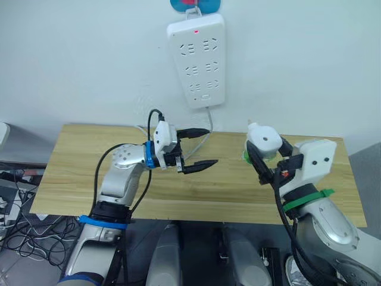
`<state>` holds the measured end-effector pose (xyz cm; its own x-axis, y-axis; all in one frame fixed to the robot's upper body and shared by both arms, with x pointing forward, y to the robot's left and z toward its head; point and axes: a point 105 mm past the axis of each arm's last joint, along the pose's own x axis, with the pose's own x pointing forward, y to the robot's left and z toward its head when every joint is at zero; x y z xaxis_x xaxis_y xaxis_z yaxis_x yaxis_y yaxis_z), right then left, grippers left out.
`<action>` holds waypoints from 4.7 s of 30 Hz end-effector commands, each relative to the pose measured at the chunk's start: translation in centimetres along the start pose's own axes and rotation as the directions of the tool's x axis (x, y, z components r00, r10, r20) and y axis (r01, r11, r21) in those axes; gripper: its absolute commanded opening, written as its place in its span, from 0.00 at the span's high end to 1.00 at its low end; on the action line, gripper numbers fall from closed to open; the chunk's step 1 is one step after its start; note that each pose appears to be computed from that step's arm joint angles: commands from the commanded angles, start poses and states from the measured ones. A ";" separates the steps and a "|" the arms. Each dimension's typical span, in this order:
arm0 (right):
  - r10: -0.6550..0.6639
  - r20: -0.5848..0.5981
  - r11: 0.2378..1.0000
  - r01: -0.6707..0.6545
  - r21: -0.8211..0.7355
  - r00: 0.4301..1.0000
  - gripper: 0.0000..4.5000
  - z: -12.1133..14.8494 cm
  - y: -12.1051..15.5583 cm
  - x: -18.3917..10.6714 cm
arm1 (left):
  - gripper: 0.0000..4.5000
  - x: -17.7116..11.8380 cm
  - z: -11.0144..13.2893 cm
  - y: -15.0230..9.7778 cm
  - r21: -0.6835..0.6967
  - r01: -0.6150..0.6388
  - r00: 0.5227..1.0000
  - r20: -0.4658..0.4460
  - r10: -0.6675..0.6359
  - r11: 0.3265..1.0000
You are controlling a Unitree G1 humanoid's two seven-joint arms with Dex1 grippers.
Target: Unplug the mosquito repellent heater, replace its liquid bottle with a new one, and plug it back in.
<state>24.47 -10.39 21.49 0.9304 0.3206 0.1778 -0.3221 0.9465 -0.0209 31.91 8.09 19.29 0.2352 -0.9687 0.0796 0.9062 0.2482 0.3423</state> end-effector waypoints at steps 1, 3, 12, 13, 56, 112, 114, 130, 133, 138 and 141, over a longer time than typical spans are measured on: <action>0.022 0.046 1.000 -0.021 -0.005 0.999 0.35 1.2 0.1 0.2 | 0.00 -0.7 2.1 1.4 0.052 -0.068 0.997 0.024 0.067 0.996; 0.033 0.054 0.999 -0.033 0.004 0.998 0.35 1.4 0.3 0.3 | 0.00 -1.0 2.5 2.5 0.061 -0.119 0.993 0.025 0.118 0.991; 0.082 0.069 0.997 -0.082 0.000 0.994 0.35 1.9 1.3 0.5 | 0.00 -2.7 3.2 6.2 0.105 -0.247 0.969 0.021 0.246 0.963; 0.086 0.070 0.996 -0.086 -0.001 0.994 0.35 2.0 1.5 0.5 | 0.00 -2.6 3.1 6.3 0.101 -0.236 0.972 0.021 0.235 0.966; 0.176 0.101 0.984 -0.174 -0.031 0.979 0.35 4.5 4.2 4.6 | 0.70 0.2 2.6 9.6 0.079 -0.127 0.991 0.041 0.125 0.989; 0.074 0.094 0.996 -0.079 0.045 0.993 0.35 4.3 3.3 6.6 | 0.70 1.1 3.0 9.4 0.116 -0.094 0.995 0.049 0.089 0.989; 0.071 0.094 0.996 -0.076 0.052 0.993 0.35 4.3 3.4 6.7 | 0.70 1.1 3.0 9.4 0.117 -0.094 0.995 0.047 0.089 0.989; 0.064 0.121 0.995 -0.073 0.068 0.991 0.35 4.9 3.4 6.5 | 0.70 1.0 2.8 9.3 0.118 -0.091 0.995 0.042 0.086 0.989; 0.062 0.131 0.995 -0.072 0.072 0.989 0.35 5.2 3.5 6.5 | 0.70 1.1 2.8 9.3 0.119 -0.088 0.996 0.041 0.084 0.989; 0.057 0.133 0.995 -0.067 0.069 0.989 0.35 5.2 3.4 6.6 | 0.70 1.1 2.8 9.3 0.121 -0.089 0.996 0.039 0.085 0.989; 0.047 0.123 0.996 -0.056 0.069 0.991 0.35 5.0 3.2 6.8 | 0.70 1.1 2.8 9.3 0.122 -0.089 0.996 0.039 0.085 0.989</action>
<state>29.76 -5.43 25.61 0.9120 0.3548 0.2058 -0.3692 0.9287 0.0352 39.88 10.00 23.84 0.3222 -0.9376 0.1310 0.8522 0.3475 0.3912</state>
